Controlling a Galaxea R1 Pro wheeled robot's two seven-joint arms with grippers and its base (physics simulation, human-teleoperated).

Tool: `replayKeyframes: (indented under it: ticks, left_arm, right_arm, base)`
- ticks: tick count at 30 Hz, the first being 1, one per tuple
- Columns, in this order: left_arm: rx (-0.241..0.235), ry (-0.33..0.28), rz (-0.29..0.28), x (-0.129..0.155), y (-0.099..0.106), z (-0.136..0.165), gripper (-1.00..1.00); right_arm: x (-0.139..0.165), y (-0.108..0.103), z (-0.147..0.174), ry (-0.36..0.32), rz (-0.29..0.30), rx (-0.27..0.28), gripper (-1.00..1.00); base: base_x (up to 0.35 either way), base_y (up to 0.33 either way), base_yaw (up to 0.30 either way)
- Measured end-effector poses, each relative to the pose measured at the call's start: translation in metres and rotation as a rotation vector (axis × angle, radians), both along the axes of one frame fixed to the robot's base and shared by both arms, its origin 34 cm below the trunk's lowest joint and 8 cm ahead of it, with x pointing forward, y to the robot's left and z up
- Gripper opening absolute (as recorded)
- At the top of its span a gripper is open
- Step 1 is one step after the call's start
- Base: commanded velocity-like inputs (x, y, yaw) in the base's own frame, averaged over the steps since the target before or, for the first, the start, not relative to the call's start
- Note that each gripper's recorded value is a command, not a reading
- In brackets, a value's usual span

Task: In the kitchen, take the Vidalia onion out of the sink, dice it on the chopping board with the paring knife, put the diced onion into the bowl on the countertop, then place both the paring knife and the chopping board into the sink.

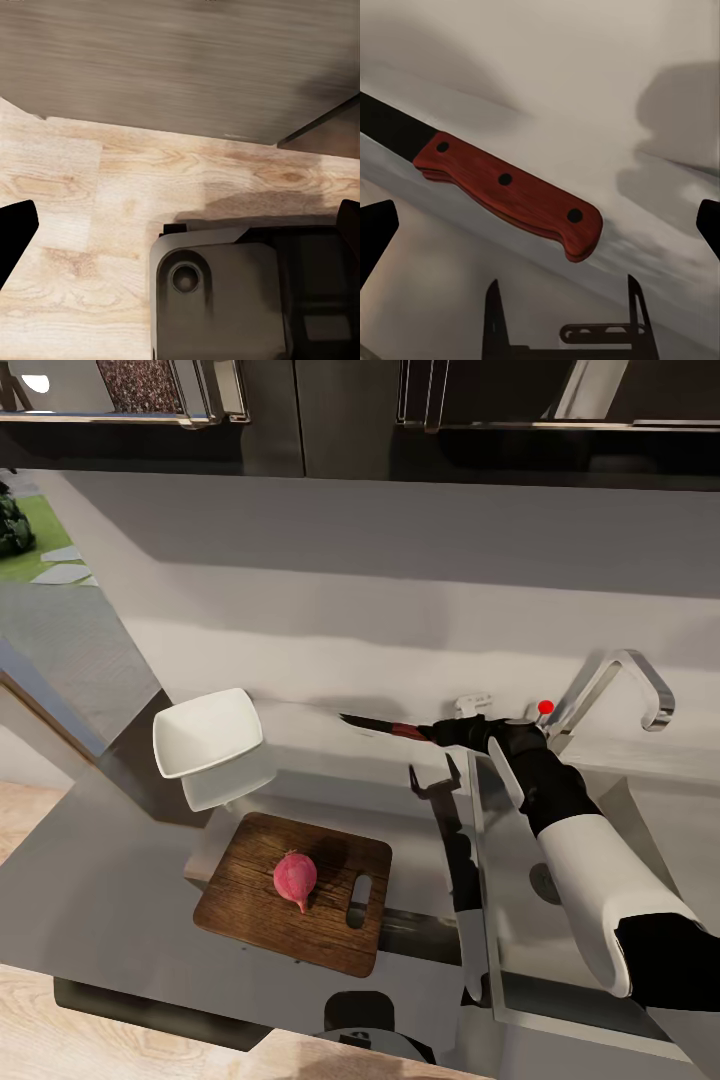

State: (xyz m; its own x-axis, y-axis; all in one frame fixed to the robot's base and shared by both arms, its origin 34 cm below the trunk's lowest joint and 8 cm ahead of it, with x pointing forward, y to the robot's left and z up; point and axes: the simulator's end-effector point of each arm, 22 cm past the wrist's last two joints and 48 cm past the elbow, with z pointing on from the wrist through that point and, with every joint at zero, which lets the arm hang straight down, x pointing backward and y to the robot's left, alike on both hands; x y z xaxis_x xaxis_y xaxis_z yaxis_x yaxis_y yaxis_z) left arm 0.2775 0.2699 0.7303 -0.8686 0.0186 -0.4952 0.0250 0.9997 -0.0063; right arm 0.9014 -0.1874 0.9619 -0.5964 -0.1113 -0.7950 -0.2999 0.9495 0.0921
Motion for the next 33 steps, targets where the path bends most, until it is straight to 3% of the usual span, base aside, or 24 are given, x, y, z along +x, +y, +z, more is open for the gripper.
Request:
replayKeyframes:
  ticks: [6,11,14,23,33]
  left_arm:
    - [0.000,0.001,0.000,0.000,0.000,0.000,1.00]
    - [-0.001,0.002,-0.001,-0.001,0.000,0.000,1.00]
    - [-0.001,0.003,-0.001,-0.002,-0.001,-0.001,1.00]
    - [-0.001,0.006,-0.001,-0.003,0.000,-0.001,1.00]
    - [0.000,0.008,-0.001,-0.004,0.000,-0.002,1.00]
  right_arm:
    - [-0.001,0.000,-0.003,0.000,0.015,-0.038,1.00]
    - [-0.010,0.018,-0.015,-0.001,0.111,-0.170,1.00]
    - [-0.013,0.022,-0.019,-0.001,0.140,-0.206,1.00]
    - [-0.022,0.038,-0.019,-0.001,0.232,-0.173,1.00]
    - [-0.022,0.031,-0.018,-0.004,0.244,-0.168,1.00]
  base:
    - [0.000,0.000,0.000]
    - [0.000,0.000,0.000]
    - [0.000,0.000,0.000]
    - [0.000,0.000,0.000]
    - [0.000,0.000,0.000]
